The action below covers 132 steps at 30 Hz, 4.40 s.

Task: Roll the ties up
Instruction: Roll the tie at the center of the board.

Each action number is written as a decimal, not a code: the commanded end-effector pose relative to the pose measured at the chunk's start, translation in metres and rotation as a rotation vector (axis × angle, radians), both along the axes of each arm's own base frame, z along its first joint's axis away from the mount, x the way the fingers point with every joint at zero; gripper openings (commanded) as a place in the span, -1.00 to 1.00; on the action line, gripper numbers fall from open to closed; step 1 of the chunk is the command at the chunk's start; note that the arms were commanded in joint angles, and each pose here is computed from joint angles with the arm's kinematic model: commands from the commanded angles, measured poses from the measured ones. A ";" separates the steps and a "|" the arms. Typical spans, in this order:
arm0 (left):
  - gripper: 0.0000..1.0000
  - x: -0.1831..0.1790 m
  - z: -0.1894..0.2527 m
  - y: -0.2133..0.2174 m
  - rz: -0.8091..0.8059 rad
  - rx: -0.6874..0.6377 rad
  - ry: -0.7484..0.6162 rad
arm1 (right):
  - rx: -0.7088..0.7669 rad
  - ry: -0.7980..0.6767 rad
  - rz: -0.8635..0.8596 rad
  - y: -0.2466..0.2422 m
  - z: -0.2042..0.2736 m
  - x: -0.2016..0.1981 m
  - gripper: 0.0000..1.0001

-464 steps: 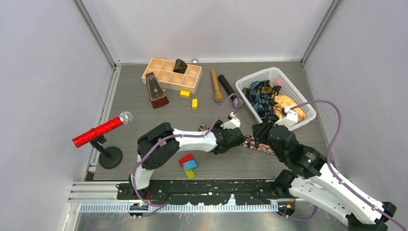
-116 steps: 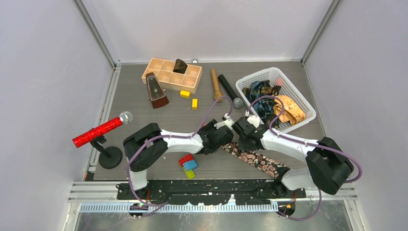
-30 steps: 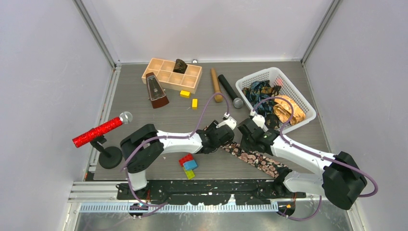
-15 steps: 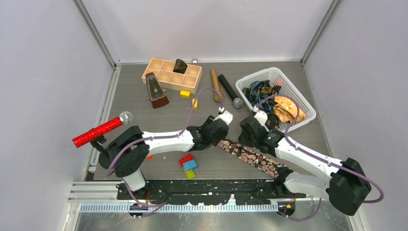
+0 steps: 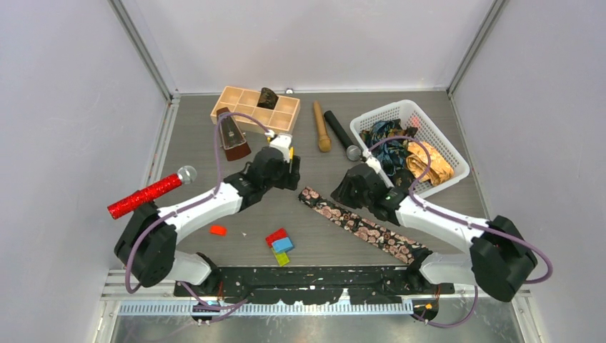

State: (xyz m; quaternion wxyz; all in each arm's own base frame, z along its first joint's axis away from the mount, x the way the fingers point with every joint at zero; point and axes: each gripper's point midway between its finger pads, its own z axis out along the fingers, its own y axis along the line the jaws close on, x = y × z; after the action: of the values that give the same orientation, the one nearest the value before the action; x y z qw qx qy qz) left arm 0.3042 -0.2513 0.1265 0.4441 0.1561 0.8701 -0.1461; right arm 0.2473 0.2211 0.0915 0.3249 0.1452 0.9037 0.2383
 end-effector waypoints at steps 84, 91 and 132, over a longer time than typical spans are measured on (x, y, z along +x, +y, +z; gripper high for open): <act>0.06 -0.014 -0.078 -0.039 -0.324 -0.581 0.482 | 0.098 0.215 0.007 0.059 -0.065 0.010 -0.64; 0.04 -0.020 -0.086 -0.038 -0.290 -0.587 0.548 | 0.091 0.214 0.013 0.060 -0.066 0.009 -0.64; -0.31 -0.037 -0.101 -0.037 -0.320 -0.504 0.641 | 0.116 0.179 0.032 0.069 -0.077 0.015 -0.63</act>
State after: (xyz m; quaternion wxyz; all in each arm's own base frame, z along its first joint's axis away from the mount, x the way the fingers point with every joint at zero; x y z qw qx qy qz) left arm 0.2824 -0.2870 0.0346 0.1859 0.1180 0.8600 -0.4603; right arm 0.2698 0.2972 0.0338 0.2337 0.1736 0.9061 0.3069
